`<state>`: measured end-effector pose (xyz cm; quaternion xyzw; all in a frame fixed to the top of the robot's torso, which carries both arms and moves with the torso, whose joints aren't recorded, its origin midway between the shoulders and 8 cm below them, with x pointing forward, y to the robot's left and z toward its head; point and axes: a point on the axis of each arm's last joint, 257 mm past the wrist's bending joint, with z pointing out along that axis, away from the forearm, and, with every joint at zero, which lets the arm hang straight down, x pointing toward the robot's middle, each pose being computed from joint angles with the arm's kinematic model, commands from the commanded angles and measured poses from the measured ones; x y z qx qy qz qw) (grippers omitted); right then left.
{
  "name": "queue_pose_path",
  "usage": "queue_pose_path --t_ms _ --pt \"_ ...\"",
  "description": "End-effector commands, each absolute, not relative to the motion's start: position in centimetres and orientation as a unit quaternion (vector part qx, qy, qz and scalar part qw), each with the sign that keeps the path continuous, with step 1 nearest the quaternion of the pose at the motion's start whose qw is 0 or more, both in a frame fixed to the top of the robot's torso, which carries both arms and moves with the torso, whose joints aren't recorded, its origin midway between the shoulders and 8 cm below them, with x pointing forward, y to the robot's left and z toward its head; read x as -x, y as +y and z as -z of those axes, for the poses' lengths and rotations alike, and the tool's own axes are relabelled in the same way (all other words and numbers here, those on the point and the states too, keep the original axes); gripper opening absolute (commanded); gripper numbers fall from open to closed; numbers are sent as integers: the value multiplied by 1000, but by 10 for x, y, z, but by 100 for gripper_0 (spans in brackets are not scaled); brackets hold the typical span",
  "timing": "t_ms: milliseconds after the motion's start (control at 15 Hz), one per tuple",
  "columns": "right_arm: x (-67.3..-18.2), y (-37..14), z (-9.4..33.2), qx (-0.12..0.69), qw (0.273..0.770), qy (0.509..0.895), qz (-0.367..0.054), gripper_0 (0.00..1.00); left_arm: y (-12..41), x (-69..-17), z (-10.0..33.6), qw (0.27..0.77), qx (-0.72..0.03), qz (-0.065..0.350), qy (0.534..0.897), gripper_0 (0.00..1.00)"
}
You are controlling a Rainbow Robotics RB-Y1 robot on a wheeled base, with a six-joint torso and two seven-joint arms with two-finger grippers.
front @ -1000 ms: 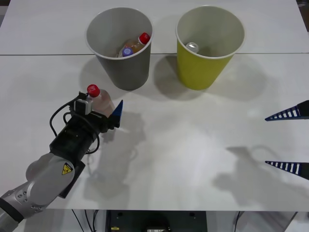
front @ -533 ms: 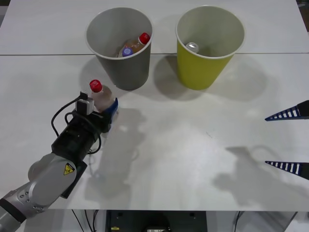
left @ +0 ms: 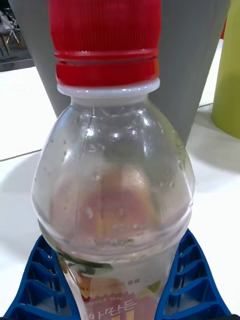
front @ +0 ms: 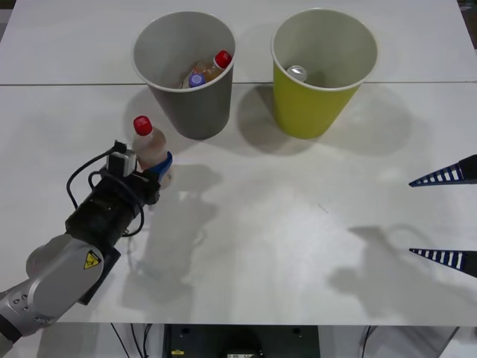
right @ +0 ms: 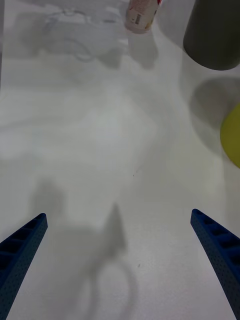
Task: Put the can into the green bin and the plastic bottle into the gray bin
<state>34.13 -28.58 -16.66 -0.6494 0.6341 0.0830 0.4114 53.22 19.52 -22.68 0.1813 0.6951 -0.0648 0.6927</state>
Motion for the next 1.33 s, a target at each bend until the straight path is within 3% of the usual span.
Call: queue_pose_path --t_ms 67,333,600,800,1333 --pt "-341 -286 167 649 411 634 -83 100 208 -528 223 672 -216 63 706 0" --pt "-341 -286 167 649 411 634 -83 100 236 -516 207 589 -275 82 756 0" --pt "-341 -286 167 649 411 634 -83 100 267 -495 179 498 -332 65 798 0" --pt "-341 -286 167 649 411 634 -83 100 280 -472 148 444 -335 106 824 0" --pt "-341 -286 167 649 411 634 -83 100 288 -467 56 360 -426 70 827 0"
